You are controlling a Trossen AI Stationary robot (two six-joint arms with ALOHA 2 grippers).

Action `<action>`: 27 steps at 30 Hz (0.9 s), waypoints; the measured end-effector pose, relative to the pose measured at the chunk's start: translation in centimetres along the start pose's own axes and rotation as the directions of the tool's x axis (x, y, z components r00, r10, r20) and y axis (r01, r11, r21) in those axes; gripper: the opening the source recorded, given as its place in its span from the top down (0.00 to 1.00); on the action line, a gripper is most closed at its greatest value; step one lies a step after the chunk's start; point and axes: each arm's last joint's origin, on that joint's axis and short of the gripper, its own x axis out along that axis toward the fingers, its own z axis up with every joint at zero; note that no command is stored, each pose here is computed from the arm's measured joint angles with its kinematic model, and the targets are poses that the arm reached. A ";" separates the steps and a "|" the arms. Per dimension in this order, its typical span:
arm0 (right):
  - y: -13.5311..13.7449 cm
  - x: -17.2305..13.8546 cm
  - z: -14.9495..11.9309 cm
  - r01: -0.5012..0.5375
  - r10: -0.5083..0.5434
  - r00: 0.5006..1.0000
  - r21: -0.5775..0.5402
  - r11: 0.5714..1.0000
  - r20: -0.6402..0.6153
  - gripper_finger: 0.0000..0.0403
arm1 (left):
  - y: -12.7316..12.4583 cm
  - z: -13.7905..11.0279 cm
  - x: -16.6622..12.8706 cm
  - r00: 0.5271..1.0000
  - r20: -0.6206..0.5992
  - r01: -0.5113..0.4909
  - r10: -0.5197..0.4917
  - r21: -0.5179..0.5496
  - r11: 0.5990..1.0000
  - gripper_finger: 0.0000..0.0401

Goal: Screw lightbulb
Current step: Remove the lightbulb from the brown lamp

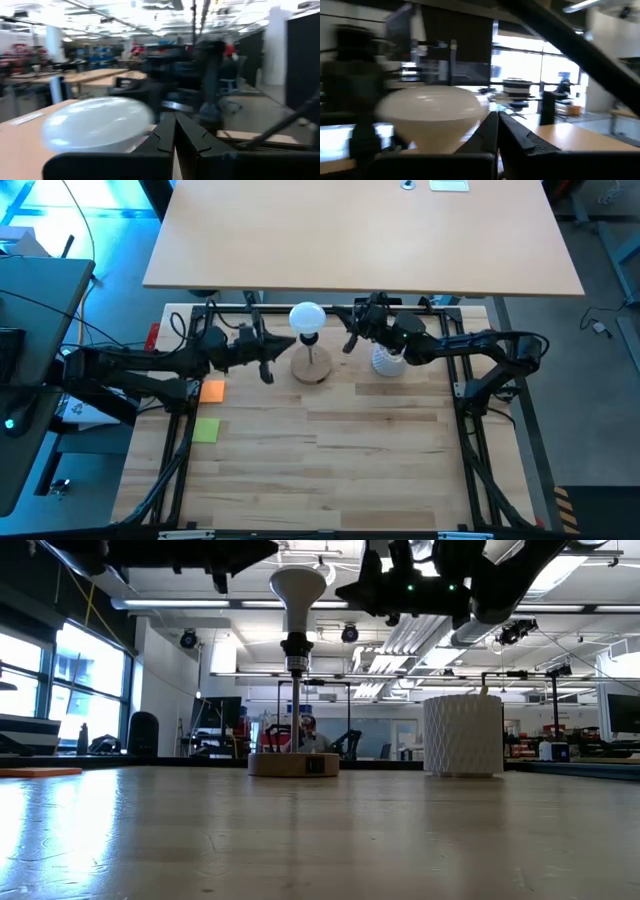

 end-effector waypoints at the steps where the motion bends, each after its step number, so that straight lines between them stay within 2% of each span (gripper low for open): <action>1: -0.4 0.0 0.0 0.028 -0.028 1.000 0.001 1.000 0.000 1.00 | -0.3 0.1 -0.1 1.000 0.003 0.005 -0.005 0.003 1.000 1.00; 4: -0.9 0.0 0.1 0.024 -0.024 1.000 0.005 1.000 0.009 1.00 | -0.4 0.4 -0.7 0.994 -0.024 -0.110 0.111 0.021 0.994 1.00; 6: -0.5 0.0 0.3 -0.091 0.091 0.995 0.013 0.996 0.030 1.00 | 0.3 0.2 -1.1 0.968 -0.078 -0.233 0.237 0.052 0.971 1.00; 8: 0.1 -0.1 0.6 -0.241 0.240 0.969 0.020 0.970 0.065 1.00 | 1.2 -0.1 -1.2 0.943 -0.102 -0.311 0.317 0.070 0.948 1.00; 10: 0.7 -0.2 0.8 -0.321 0.319 0.945 0.025 0.947 0.077 1.00 | 2.1 -0.1 -1.2 0.938 -0.098 -0.326 0.332 0.067 0.943 1.00; 15: 1.7 0.0 0.5 -0.332 0.330 0.942 0.011 0.943 0.068 1.00 | 3.6 -0.3 -0.6 0.974 -0.060 -0.221 0.220 -0.024 0.975 1.00; 18: 1.7 0.9 0.1 -0.285 0.284 0.958 0.031 0.958 0.040 1.00 | 3.5 0.1 -0.4 0.990 -0.011 -0.142 0.142 -0.077 0.987 1.00; 23: 0.9 2.0 -0.5 -0.093 0.093 0.996 0.022 0.995 -0.003 1.00 | 1.6 0.2 -0.3 1.000 0.004 0.026 -0.026 -0.135 0.990 1.00; 25: 0.6 2.1 -0.6 -0.018 0.018 1.000 0.017 1.000 -0.018 1.00 | 0.6 0.2 -0.3 0.998 -0.002 0.061 -0.061 -0.140 0.988 1.00; 27: 0.5 2.1 -0.6 0.033 -0.033 0.999 0.013 0.999 -0.021 1.00 | 0.0 0.1 -0.3 0.999 -0.016 0.050 -0.052 -0.129 0.990 1.00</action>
